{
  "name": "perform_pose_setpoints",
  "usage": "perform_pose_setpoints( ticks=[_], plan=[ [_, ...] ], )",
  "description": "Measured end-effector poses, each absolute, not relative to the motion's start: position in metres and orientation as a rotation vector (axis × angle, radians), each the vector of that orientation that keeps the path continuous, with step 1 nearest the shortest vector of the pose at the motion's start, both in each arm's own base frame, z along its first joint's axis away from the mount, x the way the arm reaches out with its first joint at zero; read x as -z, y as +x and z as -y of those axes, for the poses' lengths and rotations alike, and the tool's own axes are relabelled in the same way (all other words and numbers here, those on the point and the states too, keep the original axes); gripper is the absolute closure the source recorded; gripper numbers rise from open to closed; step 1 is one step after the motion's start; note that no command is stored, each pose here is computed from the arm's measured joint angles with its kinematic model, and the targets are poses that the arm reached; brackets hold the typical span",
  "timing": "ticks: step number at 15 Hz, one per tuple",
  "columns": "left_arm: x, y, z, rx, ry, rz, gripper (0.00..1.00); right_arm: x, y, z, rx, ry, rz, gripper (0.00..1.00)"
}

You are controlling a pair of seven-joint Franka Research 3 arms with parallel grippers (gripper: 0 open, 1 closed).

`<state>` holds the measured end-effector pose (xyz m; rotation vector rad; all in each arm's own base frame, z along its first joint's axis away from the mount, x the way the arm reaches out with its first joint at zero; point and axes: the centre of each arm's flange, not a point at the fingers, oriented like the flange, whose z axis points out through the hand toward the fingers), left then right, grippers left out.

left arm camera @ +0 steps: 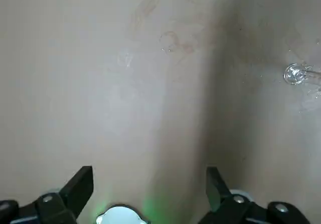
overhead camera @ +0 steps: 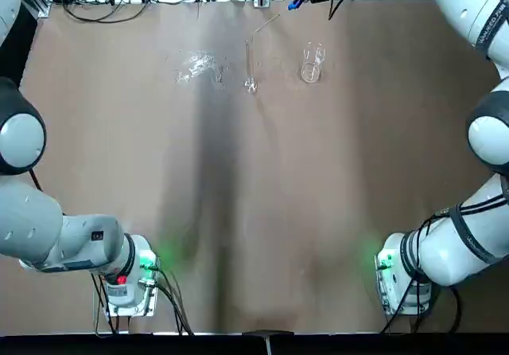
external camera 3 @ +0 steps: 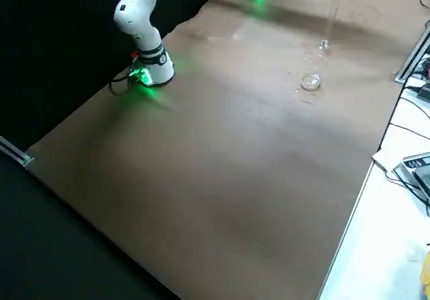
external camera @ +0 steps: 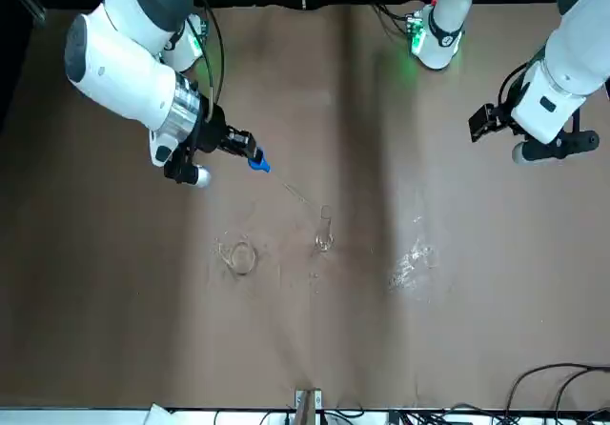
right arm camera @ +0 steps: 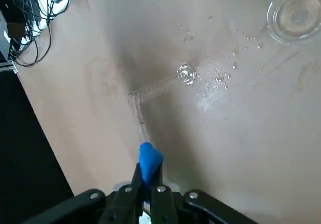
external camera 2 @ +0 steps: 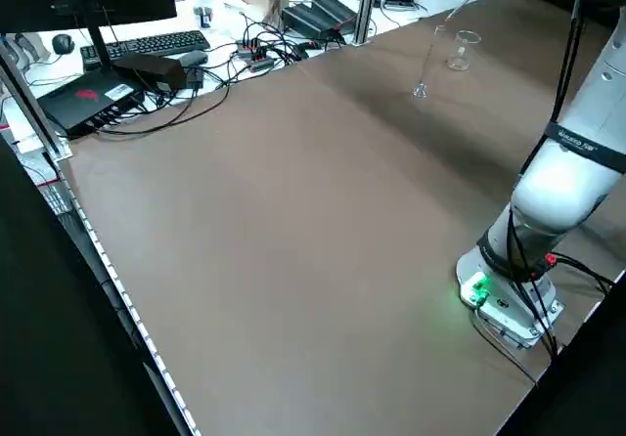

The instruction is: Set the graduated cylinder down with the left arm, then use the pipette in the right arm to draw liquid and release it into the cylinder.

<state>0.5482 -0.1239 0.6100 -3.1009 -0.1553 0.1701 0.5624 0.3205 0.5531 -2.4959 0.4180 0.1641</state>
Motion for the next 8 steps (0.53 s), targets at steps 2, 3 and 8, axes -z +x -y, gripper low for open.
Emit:
perform_pose_setpoints(
  ticks=[2,3,8],
  plan=[
    [-0.610,0.548,0.125,-0.169,-3.101,0.153,0.00,-0.561,0.560,-0.320,-0.161,-2.490,-0.426,0.93],
    [-0.610,0.548,0.125,-0.166,-3.102,0.153,0.00,-0.564,0.558,-0.319,-0.160,-2.489,-0.424,0.93],
    [-0.611,0.549,0.128,-0.147,-3.107,0.145,0.00,-0.576,0.576,-0.283,-0.092,-2.509,-0.408,0.93]
  ],
)
